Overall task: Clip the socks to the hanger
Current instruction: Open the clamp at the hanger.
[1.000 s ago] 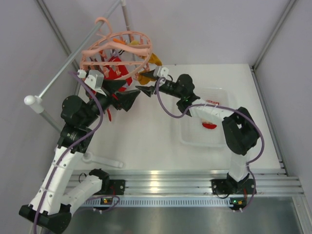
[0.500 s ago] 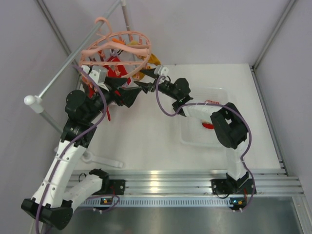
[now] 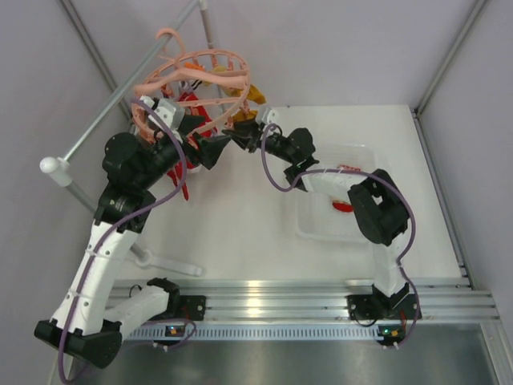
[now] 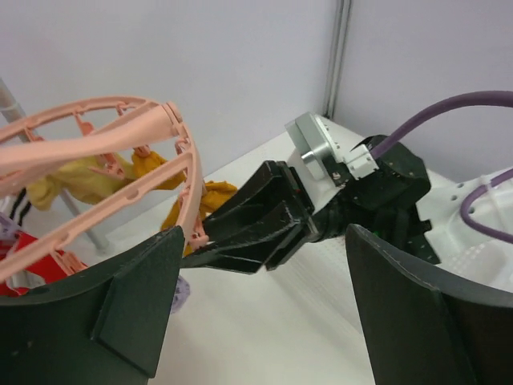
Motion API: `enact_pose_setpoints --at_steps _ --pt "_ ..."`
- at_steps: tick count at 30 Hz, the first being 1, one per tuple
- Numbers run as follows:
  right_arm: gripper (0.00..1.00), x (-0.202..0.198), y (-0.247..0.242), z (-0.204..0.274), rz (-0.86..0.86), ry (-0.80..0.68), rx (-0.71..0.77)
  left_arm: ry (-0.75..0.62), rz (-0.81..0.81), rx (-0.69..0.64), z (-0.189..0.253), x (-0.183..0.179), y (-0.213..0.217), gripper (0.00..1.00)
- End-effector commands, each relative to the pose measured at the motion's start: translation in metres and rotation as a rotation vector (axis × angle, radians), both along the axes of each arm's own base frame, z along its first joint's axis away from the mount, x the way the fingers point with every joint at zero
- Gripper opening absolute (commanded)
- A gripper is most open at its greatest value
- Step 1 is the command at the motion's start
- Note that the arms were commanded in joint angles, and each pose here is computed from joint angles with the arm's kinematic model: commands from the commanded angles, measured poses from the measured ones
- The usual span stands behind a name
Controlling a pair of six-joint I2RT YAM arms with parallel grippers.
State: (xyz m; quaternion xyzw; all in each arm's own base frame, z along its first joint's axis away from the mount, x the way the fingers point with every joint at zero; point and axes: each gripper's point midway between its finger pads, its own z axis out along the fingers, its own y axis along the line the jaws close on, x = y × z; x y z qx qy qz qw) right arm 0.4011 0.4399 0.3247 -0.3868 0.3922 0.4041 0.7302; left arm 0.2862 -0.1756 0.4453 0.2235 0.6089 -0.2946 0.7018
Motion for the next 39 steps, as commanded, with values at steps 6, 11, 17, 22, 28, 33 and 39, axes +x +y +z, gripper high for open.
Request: enact_pose_setpoints --at_steps 6,11,17,22,28,33,39 --pt "0.00 -0.025 -0.032 0.053 -0.029 -0.148 -0.048 -0.417 -0.103 0.755 -0.019 -0.003 0.013 0.81" --pt "0.00 -0.022 -0.038 0.061 -0.090 -0.166 -0.129 -0.660 -0.264 1.092 -0.045 -0.007 0.012 0.73" --pt "0.00 -0.017 -0.050 0.061 -0.175 -0.212 -0.245 -0.854 -0.294 1.233 -0.044 0.018 0.003 0.70" --pt "0.00 -0.014 -0.059 0.057 -0.244 -0.252 -0.339 -0.983 -0.279 1.279 -0.039 0.032 -0.008 0.69" --pt "0.00 -0.016 -0.063 0.058 -0.293 -0.280 -0.393 -1.102 -0.290 1.276 -0.042 0.039 -0.024 0.69" --pt "0.00 -0.018 -0.062 0.059 -0.307 -0.297 -0.414 -1.120 -0.311 1.293 -0.053 0.050 -0.034 0.70" --pt "0.00 -0.018 -0.060 0.059 -0.328 -0.327 -0.433 -1.126 -0.282 1.296 -0.057 0.062 -0.045 0.70"
